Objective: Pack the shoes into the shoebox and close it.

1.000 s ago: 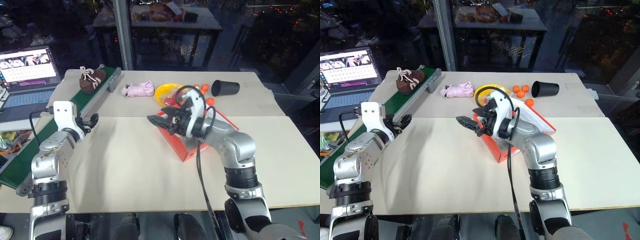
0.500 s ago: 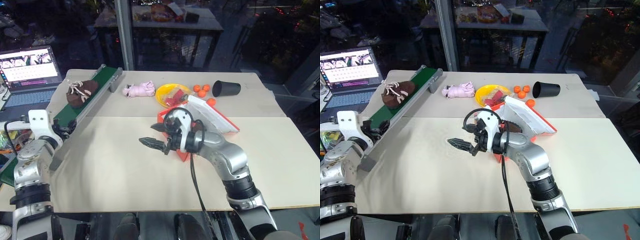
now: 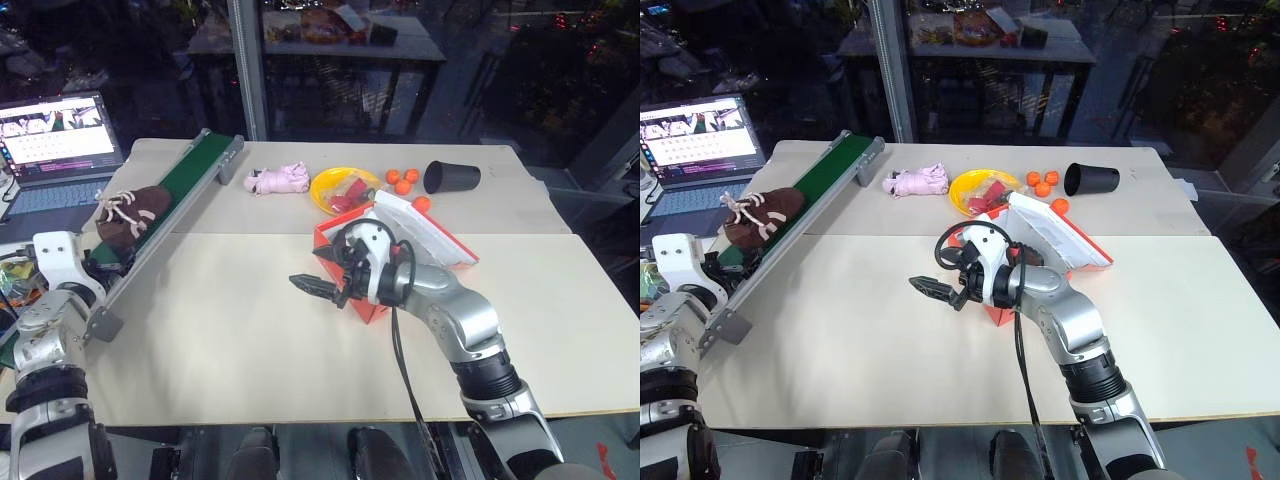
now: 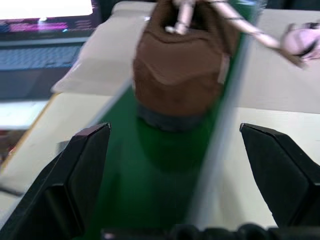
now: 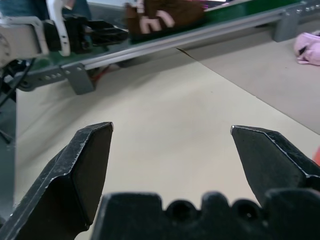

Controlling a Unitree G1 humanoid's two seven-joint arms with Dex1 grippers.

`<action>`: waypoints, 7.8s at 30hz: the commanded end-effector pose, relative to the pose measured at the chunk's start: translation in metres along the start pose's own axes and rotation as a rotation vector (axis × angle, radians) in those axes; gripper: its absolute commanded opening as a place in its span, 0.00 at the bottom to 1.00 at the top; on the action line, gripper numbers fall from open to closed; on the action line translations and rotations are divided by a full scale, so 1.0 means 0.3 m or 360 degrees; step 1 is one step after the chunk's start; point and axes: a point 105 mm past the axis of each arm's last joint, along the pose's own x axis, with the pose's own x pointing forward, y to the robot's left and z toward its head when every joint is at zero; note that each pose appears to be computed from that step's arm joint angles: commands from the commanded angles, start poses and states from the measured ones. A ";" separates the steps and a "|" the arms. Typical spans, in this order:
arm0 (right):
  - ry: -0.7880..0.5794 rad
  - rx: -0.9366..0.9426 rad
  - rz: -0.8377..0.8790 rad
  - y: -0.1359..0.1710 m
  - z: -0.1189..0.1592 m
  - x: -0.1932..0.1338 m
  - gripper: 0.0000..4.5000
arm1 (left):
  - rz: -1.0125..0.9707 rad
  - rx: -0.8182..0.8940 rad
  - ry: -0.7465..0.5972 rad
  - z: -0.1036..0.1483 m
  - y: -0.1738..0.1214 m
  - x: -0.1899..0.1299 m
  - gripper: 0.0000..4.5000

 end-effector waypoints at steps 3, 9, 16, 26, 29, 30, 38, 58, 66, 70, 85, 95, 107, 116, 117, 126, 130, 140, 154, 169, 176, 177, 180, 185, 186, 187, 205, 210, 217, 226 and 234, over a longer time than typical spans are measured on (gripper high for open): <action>-0.0060 -0.0114 -0.0029 -0.009 0.058 -0.017 1.00 | -0.0027 0.0087 0.0006 0.032 0.024 0.034 0.99; -0.0058 -0.0116 -0.0055 -0.015 0.067 -0.029 1.00 | -0.0101 0.0070 0.0044 0.026 0.009 0.055 0.87; -0.0068 -0.0070 -0.0079 -0.019 0.073 -0.040 1.00 | -0.0227 0.0061 -0.0094 0.103 -0.067 0.087 0.58; -0.0789 0.1063 -0.0233 -0.182 0.313 -0.083 1.00 | -0.0909 -0.0087 -0.0566 0.417 -0.639 0.046 0.58; -0.0944 0.1292 -0.0246 -0.228 0.358 -0.109 1.00 | -0.1069 -0.0156 -0.0610 0.480 -0.772 0.000 0.58; -0.0973 0.1342 -0.0248 -0.239 0.366 -0.116 1.00 | -0.1135 -0.0170 -0.0611 0.495 -0.818 -0.017 0.58; -0.1080 0.1507 -0.0302 -0.289 0.374 -0.154 1.00 | -0.1486 -0.0253 -0.0506 0.505 -1.072 -0.163 0.58; -0.1123 0.1431 -0.0399 -0.306 0.388 -0.179 0.24 | -0.1628 -0.0277 -0.0298 0.430 -1.129 -0.220 0.58; -0.0986 0.1041 -0.0676 -0.373 0.397 -0.232 0.09 | -0.1389 -0.0274 -0.0378 0.473 -0.987 -0.138 1.00; -0.0836 0.0672 -0.0797 -0.402 0.437 -0.280 0.09 | -0.1124 -0.0208 -0.0368 0.468 -0.827 -0.051 1.00; 0.0093 0.0230 -0.0614 -0.361 0.189 -0.291 0.09 | -0.0920 -0.0111 -0.0319 0.401 -0.723 -0.027 1.00; 0.0298 0.0125 -0.0489 -0.346 0.147 -0.298 0.09 | -0.0879 -0.0129 -0.0306 0.385 -0.703 -0.036 1.00; 0.0484 0.0108 -0.0278 -0.350 0.075 -0.277 0.09 | -0.0854 -0.0164 -0.0301 0.361 -0.703 -0.061 1.00; 0.0476 0.0113 -0.0371 -0.452 0.104 -0.320 0.09 | -0.0822 -0.0165 -0.0281 0.342 -0.686 -0.074 1.00; 0.0478 0.0110 -0.0370 -0.455 0.109 -0.324 0.09 | -0.0822 -0.0163 -0.0278 0.341 -0.685 -0.074 1.00; 0.0712 0.0024 -0.0168 -0.388 0.012 -0.348 0.09 | -0.0853 -0.0151 -0.0261 0.336 -0.697 -0.075 1.00; 0.0884 -0.0092 -0.0012 -0.347 -0.063 -0.352 0.09 | -0.0857 -0.0151 -0.0256 0.334 -0.699 -0.075 1.00; 0.1072 -0.0423 0.0328 -0.287 -0.194 -0.265 0.09 | -0.0830 -0.0135 -0.0230 0.317 -0.685 -0.088 1.00; 0.1524 -0.0647 0.0878 -0.208 -0.401 -0.271 0.09 | -0.0777 -0.0127 -0.0227 0.310 -0.663 -0.103 1.00; 0.1151 0.0060 -0.0196 -0.413 -0.330 -0.157 0.09 | -0.0815 -0.0139 -0.0215 0.299 -0.697 -0.113 1.00; 0.1116 0.0166 -0.0075 -0.373 -0.324 -0.145 0.41 | -0.0862 -0.0133 -0.0212 0.300 -0.727 -0.099 1.00; 0.1125 0.0178 -0.0036 -0.362 -0.327 -0.148 0.51 | -0.0872 -0.0132 -0.0211 0.300 -0.732 -0.096 1.00; 0.1146 0.0198 0.0039 -0.340 -0.331 -0.157 0.74 | -0.0888 -0.0130 -0.0209 0.299 -0.741 -0.091 1.00; 0.1033 0.0077 -0.0041 -0.369 -0.242 -0.156 0.98 | -0.0918 -0.0122 -0.0206 0.298 -0.754 -0.088 1.00; 0.0992 0.0084 -0.0048 -0.369 -0.209 -0.155 0.98 | -0.0924 -0.0117 -0.0204 0.297 -0.755 -0.089 1.00; 0.0965 0.0092 -0.0052 -0.367 -0.187 -0.155 0.98 | -0.0929 -0.0114 -0.0203 0.297 -0.756 -0.089 1.00; 0.0674 0.0166 -0.0414 -0.202 0.071 -0.467 0.61 | -0.1892 0.0403 -0.0062 0.276 -0.933 -0.253 1.00; 0.0560 0.0233 -0.0751 -0.204 0.095 -0.594 0.25 | -0.2019 0.0496 -0.0016 0.272 -0.942 -0.251 1.00; 0.0595 0.0373 -0.1326 -0.186 -0.052 -0.822 0.02 | -0.2243 0.0565 0.0010 0.297 -0.983 -0.267 1.00; 0.0659 0.0290 -0.1469 -0.257 -0.285 -0.759 0.02 | -0.2333 0.0658 -0.0012 0.336 -0.992 -0.288 1.00; 0.0537 0.0063 -0.1471 -0.367 -0.341 -0.693 0.02 | -0.2255 0.0685 -0.0014 0.354 -0.957 -0.292 1.00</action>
